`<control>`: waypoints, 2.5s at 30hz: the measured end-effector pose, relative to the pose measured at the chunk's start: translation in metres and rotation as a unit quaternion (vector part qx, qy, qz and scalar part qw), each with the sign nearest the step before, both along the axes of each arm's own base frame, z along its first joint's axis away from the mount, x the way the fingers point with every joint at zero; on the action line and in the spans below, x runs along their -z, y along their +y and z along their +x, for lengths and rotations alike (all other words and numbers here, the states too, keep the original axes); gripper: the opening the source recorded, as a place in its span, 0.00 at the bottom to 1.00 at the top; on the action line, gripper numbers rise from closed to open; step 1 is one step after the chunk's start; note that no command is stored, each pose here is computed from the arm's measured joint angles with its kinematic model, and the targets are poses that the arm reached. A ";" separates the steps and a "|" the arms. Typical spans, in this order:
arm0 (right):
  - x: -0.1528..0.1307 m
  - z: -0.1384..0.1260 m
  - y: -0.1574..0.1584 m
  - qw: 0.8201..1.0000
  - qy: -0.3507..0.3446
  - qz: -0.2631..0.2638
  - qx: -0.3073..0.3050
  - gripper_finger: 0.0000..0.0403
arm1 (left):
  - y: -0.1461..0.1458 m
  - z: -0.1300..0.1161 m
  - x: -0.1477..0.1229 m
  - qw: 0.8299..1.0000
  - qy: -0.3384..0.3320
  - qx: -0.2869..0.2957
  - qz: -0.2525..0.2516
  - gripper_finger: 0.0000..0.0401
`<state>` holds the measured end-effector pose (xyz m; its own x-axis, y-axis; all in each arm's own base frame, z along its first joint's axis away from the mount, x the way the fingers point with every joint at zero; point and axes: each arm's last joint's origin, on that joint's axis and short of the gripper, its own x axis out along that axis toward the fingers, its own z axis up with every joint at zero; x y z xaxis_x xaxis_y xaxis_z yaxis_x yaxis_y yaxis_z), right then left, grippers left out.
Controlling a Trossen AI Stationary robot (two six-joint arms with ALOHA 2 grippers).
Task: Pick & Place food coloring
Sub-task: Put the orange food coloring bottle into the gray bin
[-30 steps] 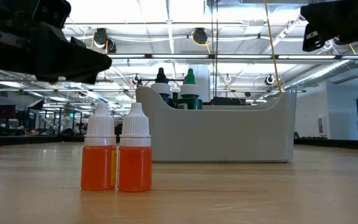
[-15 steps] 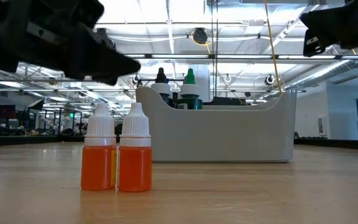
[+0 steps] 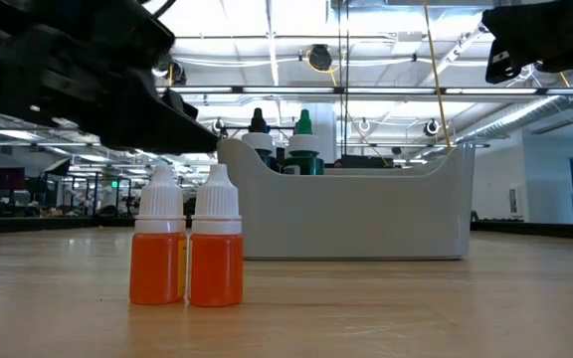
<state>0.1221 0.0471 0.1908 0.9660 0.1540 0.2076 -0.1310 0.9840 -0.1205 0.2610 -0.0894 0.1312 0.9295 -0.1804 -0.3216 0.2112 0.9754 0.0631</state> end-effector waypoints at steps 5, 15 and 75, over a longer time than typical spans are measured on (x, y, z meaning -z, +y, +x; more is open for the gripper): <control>0.000 0.000 0.000 1.000 0.001 0.007 -0.002 0.00 | -0.021 -0.005 -0.003 0.997 -0.002 0.081 -0.016 0.11; 0.000 0.000 0.000 1.000 0.004 0.018 -0.004 0.00 | -0.067 0.010 -0.030 0.997 0.028 0.077 -0.011 0.03; -0.003 0.000 0.000 1.000 -0.018 -0.012 0.004 0.00 | -0.110 0.022 0.007 0.988 0.133 0.009 -0.080 0.52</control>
